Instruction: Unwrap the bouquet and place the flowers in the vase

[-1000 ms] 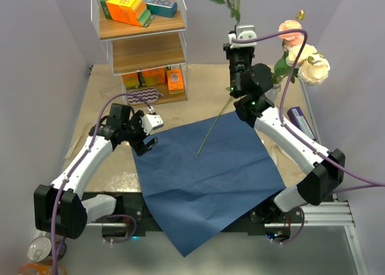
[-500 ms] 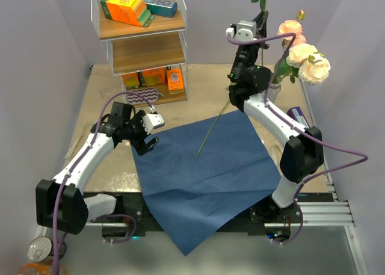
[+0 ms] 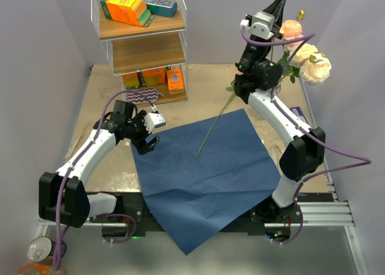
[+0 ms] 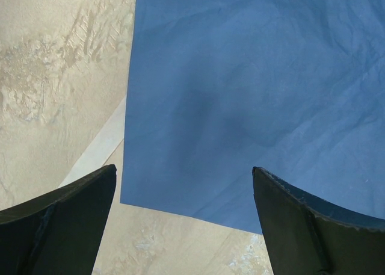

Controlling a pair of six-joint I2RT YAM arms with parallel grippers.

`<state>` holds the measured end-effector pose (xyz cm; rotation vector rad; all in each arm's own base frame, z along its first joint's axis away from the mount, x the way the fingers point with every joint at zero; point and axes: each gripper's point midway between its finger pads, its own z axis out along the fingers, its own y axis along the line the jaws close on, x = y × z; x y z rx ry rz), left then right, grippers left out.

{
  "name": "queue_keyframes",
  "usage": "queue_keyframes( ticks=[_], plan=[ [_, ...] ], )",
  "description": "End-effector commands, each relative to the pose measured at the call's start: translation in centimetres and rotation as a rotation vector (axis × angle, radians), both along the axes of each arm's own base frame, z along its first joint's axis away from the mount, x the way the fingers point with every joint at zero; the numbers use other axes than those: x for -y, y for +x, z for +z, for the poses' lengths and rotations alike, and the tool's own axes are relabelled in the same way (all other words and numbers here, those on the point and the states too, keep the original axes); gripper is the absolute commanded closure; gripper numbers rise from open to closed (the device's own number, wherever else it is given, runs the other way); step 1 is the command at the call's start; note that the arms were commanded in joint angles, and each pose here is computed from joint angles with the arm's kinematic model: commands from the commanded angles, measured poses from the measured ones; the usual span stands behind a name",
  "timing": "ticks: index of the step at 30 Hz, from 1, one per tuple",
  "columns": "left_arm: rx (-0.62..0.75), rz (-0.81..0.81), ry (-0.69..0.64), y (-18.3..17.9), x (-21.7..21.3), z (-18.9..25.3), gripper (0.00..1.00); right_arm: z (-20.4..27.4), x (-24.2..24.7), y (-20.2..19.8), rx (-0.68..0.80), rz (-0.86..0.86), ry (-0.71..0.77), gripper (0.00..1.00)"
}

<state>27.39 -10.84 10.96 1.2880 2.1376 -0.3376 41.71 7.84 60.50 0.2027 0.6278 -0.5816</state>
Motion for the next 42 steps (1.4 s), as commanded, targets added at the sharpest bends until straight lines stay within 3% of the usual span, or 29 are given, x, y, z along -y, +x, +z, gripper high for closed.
queue_keyframes(
  ticks=[1,24,32,42],
  plan=[
    [0.034,-0.027,-0.023,0.6,0.4,0.9,0.0,1.2,1.1,-2.3,0.105,-0.055,-0.026,1.0],
    [0.021,-0.045,-0.026,0.9,0.7,0.7,0.0,-2.2,3.7,-2.6,0.171,-0.122,0.096,1.0],
    [0.027,-0.037,-0.029,0.9,0.6,0.8,0.0,-6.6,5.8,-3.3,0.09,-0.211,0.185,1.0],
    [0.056,-0.032,-0.036,0.2,0.5,1.7,0.0,-10.8,8.1,-3.4,-0.13,-0.357,0.283,1.0]
  ],
)
